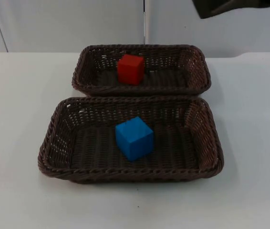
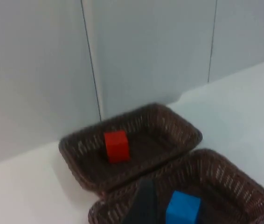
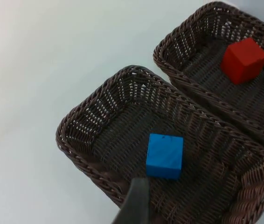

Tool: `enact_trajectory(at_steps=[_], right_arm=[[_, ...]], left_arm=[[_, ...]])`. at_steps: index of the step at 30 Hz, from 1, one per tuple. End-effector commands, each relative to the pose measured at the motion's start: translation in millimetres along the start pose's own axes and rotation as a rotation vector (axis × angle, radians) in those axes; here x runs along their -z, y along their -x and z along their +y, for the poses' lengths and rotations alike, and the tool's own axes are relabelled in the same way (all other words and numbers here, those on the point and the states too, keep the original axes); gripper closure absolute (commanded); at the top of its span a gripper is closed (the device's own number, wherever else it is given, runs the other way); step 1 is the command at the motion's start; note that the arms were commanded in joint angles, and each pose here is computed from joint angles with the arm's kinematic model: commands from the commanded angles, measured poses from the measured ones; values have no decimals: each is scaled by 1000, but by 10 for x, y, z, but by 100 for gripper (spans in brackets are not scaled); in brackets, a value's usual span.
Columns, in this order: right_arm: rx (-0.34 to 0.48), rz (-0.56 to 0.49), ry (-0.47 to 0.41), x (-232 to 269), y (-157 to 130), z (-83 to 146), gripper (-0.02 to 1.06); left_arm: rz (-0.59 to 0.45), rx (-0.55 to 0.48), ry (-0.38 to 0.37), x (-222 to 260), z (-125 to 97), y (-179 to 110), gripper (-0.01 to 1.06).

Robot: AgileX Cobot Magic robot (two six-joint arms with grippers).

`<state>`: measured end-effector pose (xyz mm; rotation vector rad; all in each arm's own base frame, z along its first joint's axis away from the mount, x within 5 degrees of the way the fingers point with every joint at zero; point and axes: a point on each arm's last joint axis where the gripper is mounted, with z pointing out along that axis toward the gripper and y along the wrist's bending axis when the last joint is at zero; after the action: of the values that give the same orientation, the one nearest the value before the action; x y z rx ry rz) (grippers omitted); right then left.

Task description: Pick up one cube with the left hand and place it into the upper basket. Pick up one cube with the right hand and place it into the lower basket.

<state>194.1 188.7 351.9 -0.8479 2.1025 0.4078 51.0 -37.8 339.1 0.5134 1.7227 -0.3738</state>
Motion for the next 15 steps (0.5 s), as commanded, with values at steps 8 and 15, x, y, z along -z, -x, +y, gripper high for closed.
enact_trajectory(at_steps=[8, 15], right_arm=[[17, -94, 1, 409, -209, 3, 29], [17, -144, 1, 701, -489, -3, 29]], left_arm=[[28, -28, -26, 199, -72, -110, 29], [69, 12, 11, 290, -60, -189, 29]])
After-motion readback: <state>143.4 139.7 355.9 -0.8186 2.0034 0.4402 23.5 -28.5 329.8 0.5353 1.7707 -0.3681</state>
